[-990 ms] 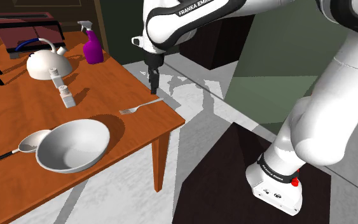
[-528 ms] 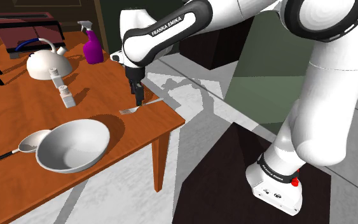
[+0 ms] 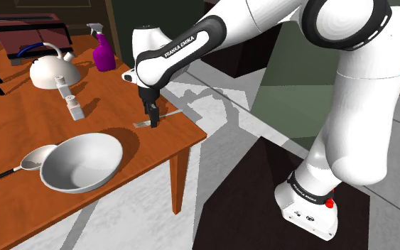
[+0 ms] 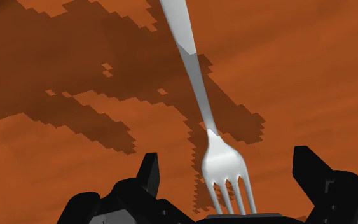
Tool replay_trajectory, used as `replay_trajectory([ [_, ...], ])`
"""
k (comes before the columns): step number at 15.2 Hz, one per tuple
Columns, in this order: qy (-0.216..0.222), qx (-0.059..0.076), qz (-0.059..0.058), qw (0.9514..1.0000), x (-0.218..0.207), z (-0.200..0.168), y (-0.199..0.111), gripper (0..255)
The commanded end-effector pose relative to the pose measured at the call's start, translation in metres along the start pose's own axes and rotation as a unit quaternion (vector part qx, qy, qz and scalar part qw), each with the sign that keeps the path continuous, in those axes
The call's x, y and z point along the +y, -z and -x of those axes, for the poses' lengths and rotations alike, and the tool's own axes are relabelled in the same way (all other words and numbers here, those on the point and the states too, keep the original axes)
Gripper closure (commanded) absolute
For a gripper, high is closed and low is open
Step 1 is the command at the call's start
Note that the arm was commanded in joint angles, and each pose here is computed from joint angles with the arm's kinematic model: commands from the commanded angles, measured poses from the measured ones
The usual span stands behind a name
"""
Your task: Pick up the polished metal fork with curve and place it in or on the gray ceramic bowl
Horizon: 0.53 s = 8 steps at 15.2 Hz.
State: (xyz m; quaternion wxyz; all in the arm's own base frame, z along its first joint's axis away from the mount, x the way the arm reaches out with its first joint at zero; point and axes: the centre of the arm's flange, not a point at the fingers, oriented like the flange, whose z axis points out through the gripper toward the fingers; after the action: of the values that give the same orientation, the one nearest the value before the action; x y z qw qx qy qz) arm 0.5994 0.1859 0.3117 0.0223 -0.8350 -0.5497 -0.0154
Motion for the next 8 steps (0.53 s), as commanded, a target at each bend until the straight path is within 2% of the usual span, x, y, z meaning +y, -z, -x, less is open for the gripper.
replay_trajectory([
  [1,0.000,0.000,0.000,1.0000,0.0004,0.0004,-0.0036,0],
  [7,0.000,0.000,0.000,1.0000,0.0004,0.0004,-0.0036,0],
  [8,0.000,0.000,0.000,1.0000,0.0004,0.0004,-0.0036,255],
])
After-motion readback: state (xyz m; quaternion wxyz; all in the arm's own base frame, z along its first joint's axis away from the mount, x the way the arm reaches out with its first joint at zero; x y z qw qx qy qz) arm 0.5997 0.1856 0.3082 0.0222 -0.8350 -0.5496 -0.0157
